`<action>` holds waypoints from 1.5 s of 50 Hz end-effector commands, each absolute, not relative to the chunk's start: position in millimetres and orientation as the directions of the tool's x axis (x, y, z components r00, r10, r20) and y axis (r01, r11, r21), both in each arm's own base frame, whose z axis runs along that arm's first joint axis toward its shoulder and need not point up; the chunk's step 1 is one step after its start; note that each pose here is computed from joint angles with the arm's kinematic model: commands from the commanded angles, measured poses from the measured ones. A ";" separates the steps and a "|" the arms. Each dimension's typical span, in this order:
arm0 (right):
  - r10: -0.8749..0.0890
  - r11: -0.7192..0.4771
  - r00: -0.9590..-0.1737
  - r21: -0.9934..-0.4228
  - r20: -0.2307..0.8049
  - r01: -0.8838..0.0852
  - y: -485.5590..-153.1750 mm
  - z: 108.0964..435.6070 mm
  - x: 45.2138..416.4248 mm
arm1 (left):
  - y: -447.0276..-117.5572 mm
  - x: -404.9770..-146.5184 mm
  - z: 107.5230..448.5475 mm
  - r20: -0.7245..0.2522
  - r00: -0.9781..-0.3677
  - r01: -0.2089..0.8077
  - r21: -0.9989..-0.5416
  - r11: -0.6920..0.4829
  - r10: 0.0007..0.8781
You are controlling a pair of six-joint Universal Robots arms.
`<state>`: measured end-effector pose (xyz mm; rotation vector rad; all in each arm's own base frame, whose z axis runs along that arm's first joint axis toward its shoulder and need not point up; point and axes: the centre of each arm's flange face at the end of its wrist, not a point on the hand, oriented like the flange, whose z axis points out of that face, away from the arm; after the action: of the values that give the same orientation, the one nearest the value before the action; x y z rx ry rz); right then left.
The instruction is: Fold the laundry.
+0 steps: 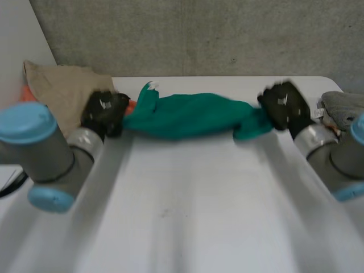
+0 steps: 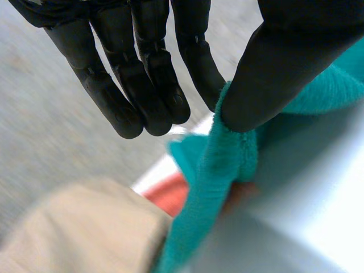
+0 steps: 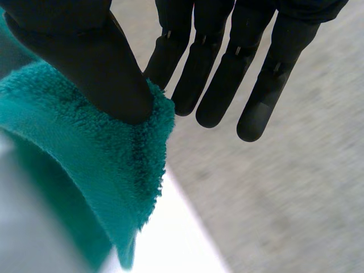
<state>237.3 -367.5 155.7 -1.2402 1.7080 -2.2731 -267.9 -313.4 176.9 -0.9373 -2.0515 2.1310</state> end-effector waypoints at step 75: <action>-0.793 0.401 -0.572 -0.529 0.209 -0.748 -301.0 206.4 203.9 | -266.2 -235.2 178.7 -0.349 -0.738 0.513 -0.846 0.144 0.577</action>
<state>205.6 -321.7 205.7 -1.1972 2.6161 -0.9164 -237.1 -277.1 174.7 -1.0862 -2.3042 1.7831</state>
